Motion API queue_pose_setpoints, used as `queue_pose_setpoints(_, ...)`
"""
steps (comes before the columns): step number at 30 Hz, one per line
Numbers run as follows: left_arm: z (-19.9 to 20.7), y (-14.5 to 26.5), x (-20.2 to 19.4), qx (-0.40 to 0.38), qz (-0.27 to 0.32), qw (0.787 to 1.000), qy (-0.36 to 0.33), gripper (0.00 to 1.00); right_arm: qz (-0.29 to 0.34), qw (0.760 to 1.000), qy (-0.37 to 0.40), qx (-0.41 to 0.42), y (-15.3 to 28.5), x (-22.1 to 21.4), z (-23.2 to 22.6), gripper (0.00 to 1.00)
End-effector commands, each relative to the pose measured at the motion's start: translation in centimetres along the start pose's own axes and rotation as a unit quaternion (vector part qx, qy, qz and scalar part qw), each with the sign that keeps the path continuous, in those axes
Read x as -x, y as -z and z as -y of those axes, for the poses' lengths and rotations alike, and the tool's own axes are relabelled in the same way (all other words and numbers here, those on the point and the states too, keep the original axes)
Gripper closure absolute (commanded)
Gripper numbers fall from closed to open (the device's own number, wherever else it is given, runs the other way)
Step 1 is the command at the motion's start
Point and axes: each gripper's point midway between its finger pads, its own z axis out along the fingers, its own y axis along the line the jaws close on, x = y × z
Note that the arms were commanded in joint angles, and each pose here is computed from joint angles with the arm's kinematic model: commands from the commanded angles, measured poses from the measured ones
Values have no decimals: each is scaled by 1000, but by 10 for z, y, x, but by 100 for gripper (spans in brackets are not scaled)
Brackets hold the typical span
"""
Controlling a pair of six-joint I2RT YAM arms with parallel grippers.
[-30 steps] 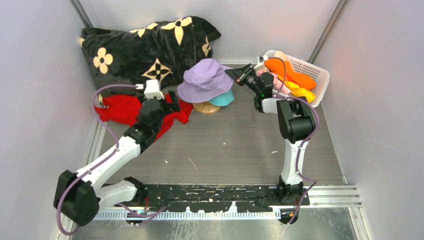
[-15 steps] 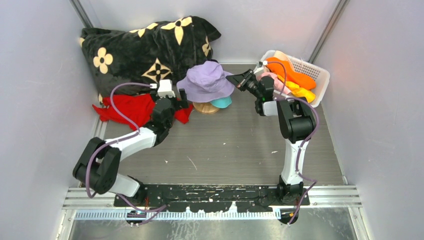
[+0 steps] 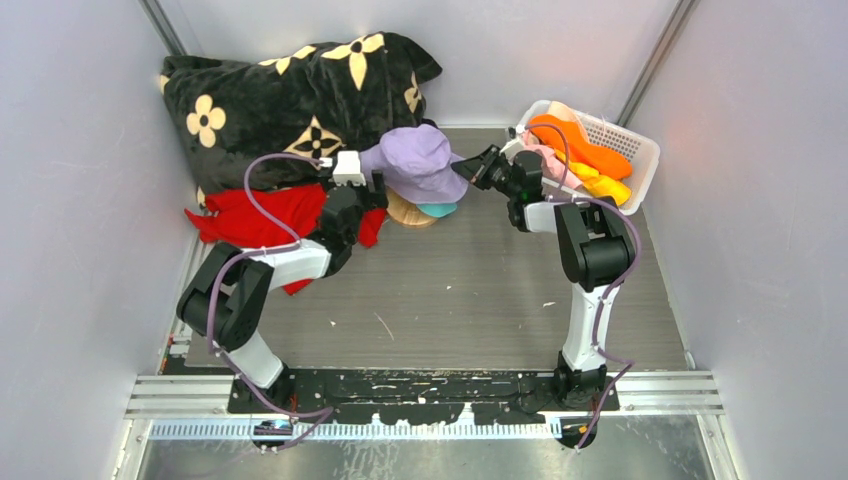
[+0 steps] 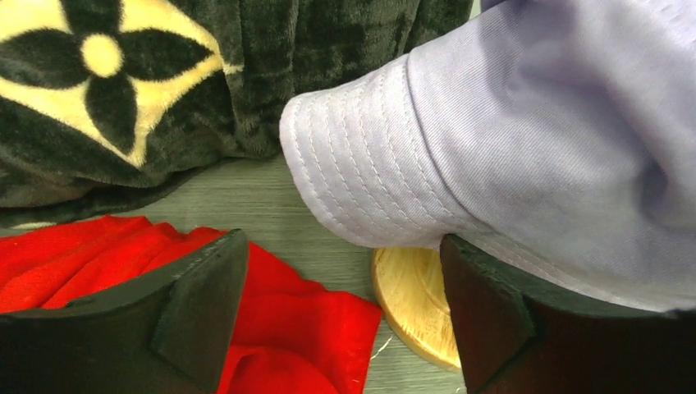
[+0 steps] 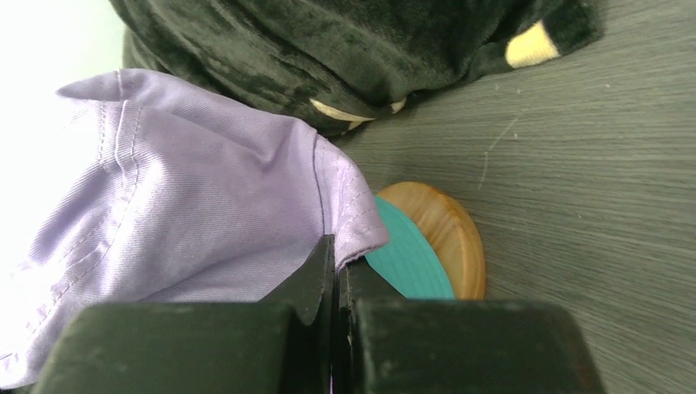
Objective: Stack the hats
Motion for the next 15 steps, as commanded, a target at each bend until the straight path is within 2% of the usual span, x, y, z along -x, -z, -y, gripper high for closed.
queue_pose_setpoints(1, 0, -13, 19, 12, 30, 999, 13, 18, 4, 999, 31, -28, 4, 5, 5, 99)
queue_pose_setpoints(7, -16, -8, -11, 44, -5, 999, 16, 32, -4, 999, 30, -41, 4, -2, 16, 99)
queue_pose_setpoints(9, -21, -5, -18, 53, -14, 998, 13, 40, -4, 999, 31, -42, 4, -2, 17, 99)
queue_pose_setpoints(15, -32, 5, -36, 72, -39, 997, 10, 45, -14, 998, 33, -49, 4, -9, 21, 99)
